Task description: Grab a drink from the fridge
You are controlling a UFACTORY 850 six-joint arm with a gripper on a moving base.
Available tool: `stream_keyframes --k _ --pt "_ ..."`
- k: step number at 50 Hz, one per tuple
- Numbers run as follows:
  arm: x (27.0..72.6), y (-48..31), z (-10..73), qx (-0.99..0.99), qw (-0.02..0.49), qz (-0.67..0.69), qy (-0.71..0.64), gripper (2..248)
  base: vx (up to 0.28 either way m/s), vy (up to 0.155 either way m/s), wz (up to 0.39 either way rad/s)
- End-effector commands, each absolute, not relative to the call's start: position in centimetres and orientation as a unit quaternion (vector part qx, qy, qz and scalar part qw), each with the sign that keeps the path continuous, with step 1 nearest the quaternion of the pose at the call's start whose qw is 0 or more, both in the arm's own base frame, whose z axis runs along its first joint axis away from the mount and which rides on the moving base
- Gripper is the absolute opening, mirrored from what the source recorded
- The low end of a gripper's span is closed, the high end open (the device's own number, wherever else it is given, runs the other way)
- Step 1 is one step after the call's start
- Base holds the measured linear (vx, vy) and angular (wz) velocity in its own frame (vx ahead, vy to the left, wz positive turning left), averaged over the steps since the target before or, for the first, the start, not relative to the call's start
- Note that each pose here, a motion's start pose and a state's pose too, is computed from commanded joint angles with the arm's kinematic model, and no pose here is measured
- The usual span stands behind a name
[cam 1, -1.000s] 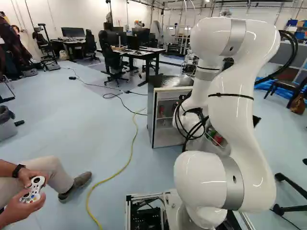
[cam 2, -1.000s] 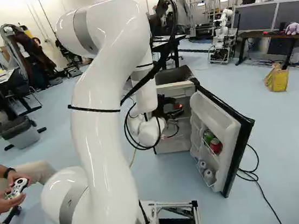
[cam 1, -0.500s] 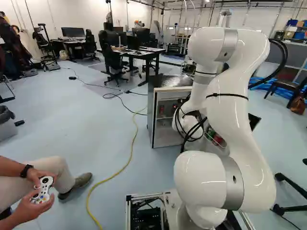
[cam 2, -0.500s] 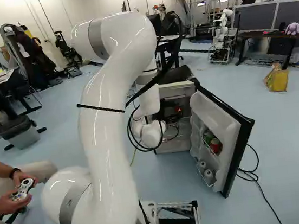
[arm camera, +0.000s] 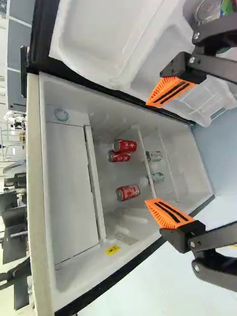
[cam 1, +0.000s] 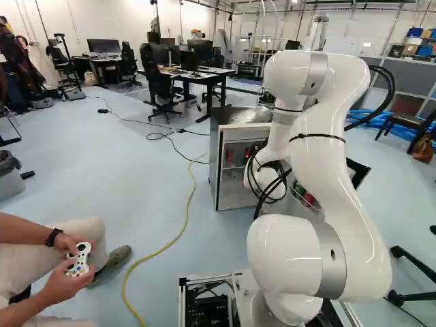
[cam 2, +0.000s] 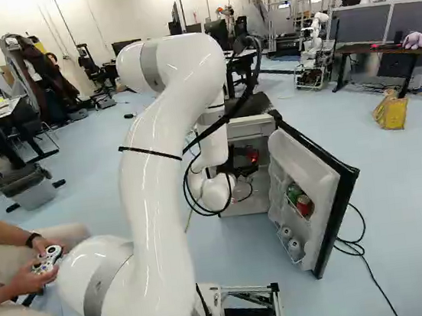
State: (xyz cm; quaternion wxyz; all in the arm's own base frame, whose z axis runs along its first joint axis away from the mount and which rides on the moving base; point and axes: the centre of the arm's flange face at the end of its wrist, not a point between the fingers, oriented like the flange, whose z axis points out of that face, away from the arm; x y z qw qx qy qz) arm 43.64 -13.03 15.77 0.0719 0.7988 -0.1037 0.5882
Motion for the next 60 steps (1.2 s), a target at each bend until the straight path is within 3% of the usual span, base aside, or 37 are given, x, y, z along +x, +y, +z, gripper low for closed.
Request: stream_keyframes --k 60 --pt "51.3 -13.9 4.8 0.830 0.079 0.540 -0.118 247 0.000 0.000 0.000"
